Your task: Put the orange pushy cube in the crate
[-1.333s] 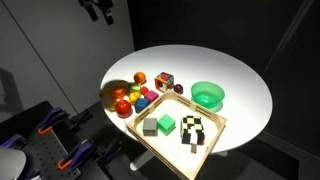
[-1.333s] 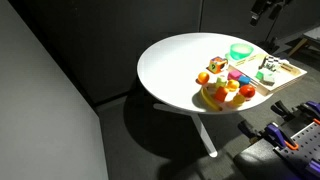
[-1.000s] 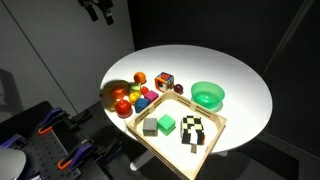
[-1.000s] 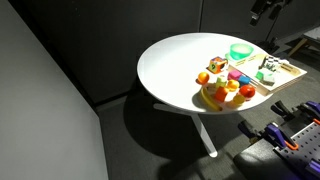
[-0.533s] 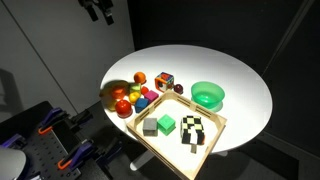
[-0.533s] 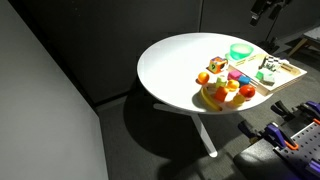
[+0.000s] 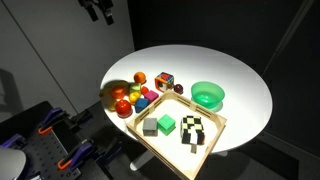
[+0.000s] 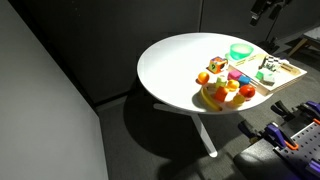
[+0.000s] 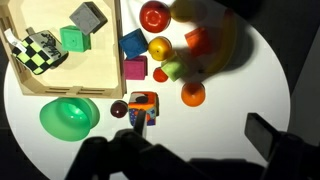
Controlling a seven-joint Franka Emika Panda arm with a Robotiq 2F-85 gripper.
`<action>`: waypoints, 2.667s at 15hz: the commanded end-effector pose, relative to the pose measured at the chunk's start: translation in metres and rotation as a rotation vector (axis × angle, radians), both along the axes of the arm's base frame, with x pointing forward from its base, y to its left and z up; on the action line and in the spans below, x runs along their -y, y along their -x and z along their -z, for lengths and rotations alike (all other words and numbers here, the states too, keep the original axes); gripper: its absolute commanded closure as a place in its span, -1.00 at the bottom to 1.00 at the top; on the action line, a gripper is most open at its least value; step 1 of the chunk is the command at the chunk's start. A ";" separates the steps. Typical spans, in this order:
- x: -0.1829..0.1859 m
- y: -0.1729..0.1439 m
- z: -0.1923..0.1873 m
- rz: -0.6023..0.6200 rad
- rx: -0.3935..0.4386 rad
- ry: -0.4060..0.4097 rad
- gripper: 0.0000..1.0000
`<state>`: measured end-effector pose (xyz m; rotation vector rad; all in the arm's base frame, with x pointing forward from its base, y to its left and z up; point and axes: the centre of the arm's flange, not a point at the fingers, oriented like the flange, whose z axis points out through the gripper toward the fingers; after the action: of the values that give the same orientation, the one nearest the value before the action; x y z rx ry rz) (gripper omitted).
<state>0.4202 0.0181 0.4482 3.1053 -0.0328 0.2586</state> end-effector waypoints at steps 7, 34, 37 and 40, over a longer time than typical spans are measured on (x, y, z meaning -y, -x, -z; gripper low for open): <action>0.002 0.000 0.014 -0.011 -0.027 -0.012 -1.00; 0.076 -0.018 0.096 0.125 -0.226 -0.047 -1.00; 0.086 -0.023 0.090 0.186 -0.166 0.046 -1.00; 0.088 -0.025 0.090 0.135 -0.181 0.056 -1.00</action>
<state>0.4411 -0.0696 0.3535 3.0524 -0.2720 -0.0199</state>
